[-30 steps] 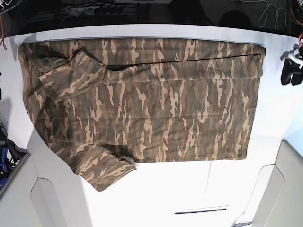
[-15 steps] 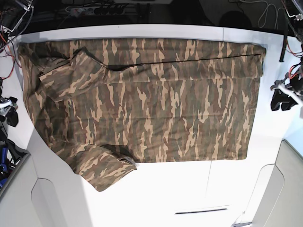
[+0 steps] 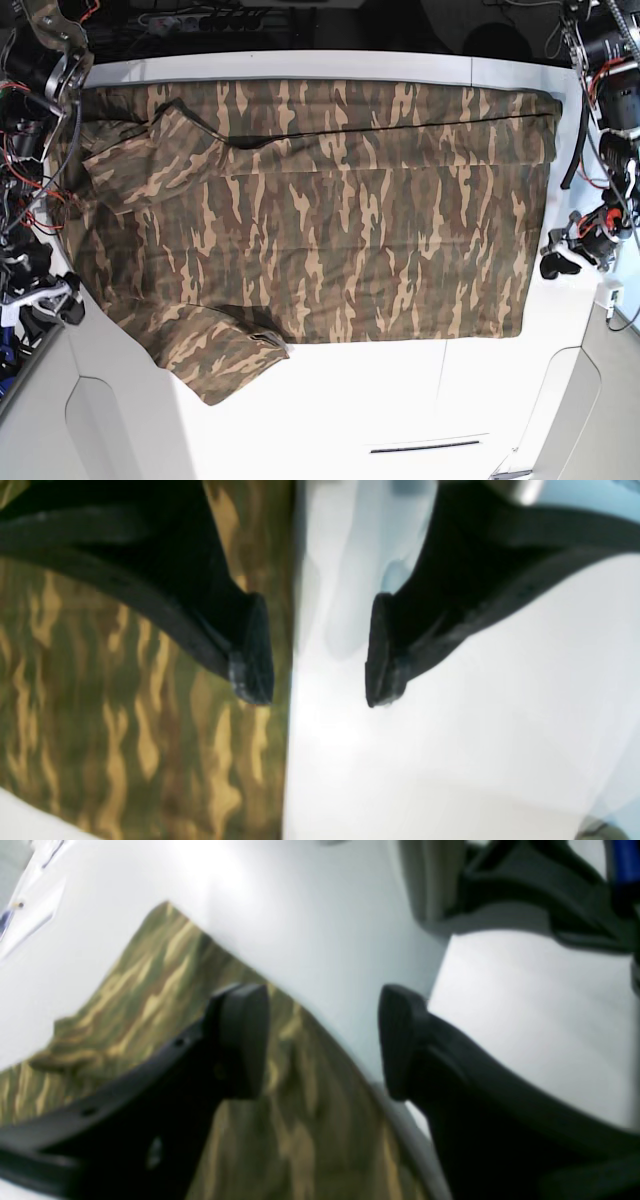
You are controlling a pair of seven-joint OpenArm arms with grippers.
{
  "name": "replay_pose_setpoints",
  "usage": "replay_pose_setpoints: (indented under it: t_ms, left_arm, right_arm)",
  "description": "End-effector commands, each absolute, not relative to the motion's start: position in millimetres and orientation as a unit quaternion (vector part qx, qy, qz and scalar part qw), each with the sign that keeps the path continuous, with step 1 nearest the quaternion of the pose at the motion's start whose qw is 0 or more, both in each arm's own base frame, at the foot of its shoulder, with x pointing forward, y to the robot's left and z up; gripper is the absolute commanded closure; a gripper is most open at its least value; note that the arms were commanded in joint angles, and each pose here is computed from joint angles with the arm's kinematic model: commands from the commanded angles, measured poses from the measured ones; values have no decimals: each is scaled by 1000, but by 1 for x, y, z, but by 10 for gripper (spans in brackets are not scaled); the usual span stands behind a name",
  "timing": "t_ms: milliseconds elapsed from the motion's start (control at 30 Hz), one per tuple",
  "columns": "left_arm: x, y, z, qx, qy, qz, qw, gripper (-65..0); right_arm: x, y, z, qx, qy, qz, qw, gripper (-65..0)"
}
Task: Fold the T-shirt properly
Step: 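Grasp the shirt's side edges with both grippers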
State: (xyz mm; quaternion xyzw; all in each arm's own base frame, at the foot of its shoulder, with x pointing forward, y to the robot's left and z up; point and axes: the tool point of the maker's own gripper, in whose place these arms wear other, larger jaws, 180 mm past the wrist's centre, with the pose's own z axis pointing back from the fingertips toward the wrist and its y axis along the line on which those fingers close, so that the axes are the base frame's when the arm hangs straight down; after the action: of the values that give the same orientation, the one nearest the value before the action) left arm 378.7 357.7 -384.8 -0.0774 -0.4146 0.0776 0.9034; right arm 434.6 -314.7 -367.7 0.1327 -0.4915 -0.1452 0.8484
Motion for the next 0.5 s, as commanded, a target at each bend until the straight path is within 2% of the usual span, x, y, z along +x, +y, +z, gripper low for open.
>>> replay_pose_setpoints:
  t_ms: [0,467]
  left_arm:
    - [399,367,-359,-76,-450,79,886,-332]
    - [429,345,-392,-111,-420,130,891,-331]
  right_arm:
    - [448,-328,-345,124,-520,-149,832,-344]
    - [433,-325,-405,128,-471,-207,848,-345]
